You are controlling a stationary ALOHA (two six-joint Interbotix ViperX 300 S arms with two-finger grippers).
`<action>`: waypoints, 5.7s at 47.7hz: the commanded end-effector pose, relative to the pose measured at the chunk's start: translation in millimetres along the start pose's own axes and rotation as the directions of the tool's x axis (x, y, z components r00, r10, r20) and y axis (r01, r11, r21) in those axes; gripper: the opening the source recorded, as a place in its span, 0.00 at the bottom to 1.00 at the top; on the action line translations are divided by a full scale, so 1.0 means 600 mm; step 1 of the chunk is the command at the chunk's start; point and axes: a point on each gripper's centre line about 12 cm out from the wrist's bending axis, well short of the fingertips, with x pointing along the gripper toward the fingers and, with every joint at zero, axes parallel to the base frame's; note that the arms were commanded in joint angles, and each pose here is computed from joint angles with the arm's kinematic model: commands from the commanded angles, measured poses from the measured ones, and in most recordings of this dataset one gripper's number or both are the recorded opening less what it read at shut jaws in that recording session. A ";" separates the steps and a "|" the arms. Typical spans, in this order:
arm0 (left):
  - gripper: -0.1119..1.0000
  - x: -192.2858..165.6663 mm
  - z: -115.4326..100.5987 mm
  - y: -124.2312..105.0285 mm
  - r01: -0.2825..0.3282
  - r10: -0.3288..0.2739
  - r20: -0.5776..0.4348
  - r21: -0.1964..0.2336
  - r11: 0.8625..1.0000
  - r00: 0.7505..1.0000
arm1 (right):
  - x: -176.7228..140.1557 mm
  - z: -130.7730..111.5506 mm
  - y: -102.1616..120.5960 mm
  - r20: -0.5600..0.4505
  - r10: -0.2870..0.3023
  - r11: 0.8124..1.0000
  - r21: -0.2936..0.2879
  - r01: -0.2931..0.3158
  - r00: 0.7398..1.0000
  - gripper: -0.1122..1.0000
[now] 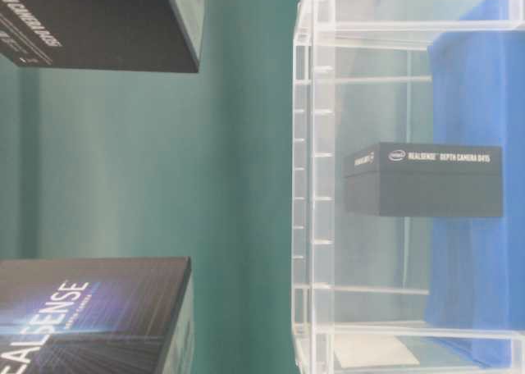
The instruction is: Take the box out of the case with both arms.
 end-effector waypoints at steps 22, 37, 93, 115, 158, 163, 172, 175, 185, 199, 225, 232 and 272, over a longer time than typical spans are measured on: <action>0.67 -0.027 0.001 0.017 0.037 -0.037 0.001 -0.003 0.999 0.999 | -0.022 0.005 -0.005 -0.006 0.036 0.999 0.008 -0.036 0.999 0.70; 0.67 -0.019 0.000 0.019 0.022 -0.022 0.002 -0.001 1.000 1.000 | -0.017 0.003 -0.005 -0.004 0.026 1.000 0.005 -0.026 1.000 0.70; 0.67 0.281 -0.046 0.038 0.054 -0.054 0.009 -0.151 0.987 0.999 | 0.289 -0.078 -0.020 -0.011 -0.009 0.995 0.100 0.010 1.000 0.70; 0.67 0.328 -0.069 0.028 0.055 -0.056 -0.007 -0.120 0.991 0.998 | 0.310 -0.090 -0.009 -0.033 0.026 0.994 0.110 -0.022 0.999 0.70; 0.93 0.338 -0.069 0.036 0.113 -0.120 -0.059 -0.114 0.987 0.991 | 0.323 -0.096 -0.005 -0.035 0.029 0.995 0.098 -0.026 0.999 0.93; 0.93 0.338 -0.067 0.036 0.114 -0.121 -0.058 -0.119 0.986 0.991 | 0.322 -0.096 -0.005 -0.035 0.029 0.995 0.098 -0.026 0.999 0.93; 0.93 0.337 -0.065 0.035 0.115 -0.123 -0.057 -0.125 0.986 0.991 | 0.320 -0.096 -0.004 -0.036 0.032 0.995 0.099 -0.028 0.999 0.93; 0.93 0.338 -0.064 0.035 0.113 -0.121 -0.057 -0.132 0.985 0.991 | 0.319 -0.096 -0.004 -0.037 0.033 0.995 0.098 -0.030 0.999 0.93; 0.93 0.331 -0.063 0.030 0.125 -0.135 -0.057 -0.152 0.980 0.989 | 0.312 -0.093 -0.004 -0.038 0.042 0.994 0.100 -0.038 0.998 0.93; 0.93 0.287 -0.063 0.001 0.191 -0.200 -0.057 -0.135 0.972 0.978 | 0.252 -0.077 -0.004 -0.058 0.106 0.988 0.118 -0.099 0.993 0.93; 0.93 0.091 -0.003 0.014 0.161 -0.161 0.005 -0.027 0.987 0.987 | 0.080 -0.012 -0.033 -0.005 0.061 0.997 0.041 -0.061 0.998 0.93; 0.93 0.054 0.010 0.012 0.163 -0.162 0.010 -0.013 0.987 0.987 | 0.042 0.005 -0.032 -0.004 0.063 0.998 0.011 -0.063 0.998 0.93; 0.93 0.022 0.035 0.022 0.149 -0.150 0.022 0.010 0.989 0.989 | 0.015 0.035 -0.031 0.045 0.063 0.998 -0.017 -0.062 0.997 0.93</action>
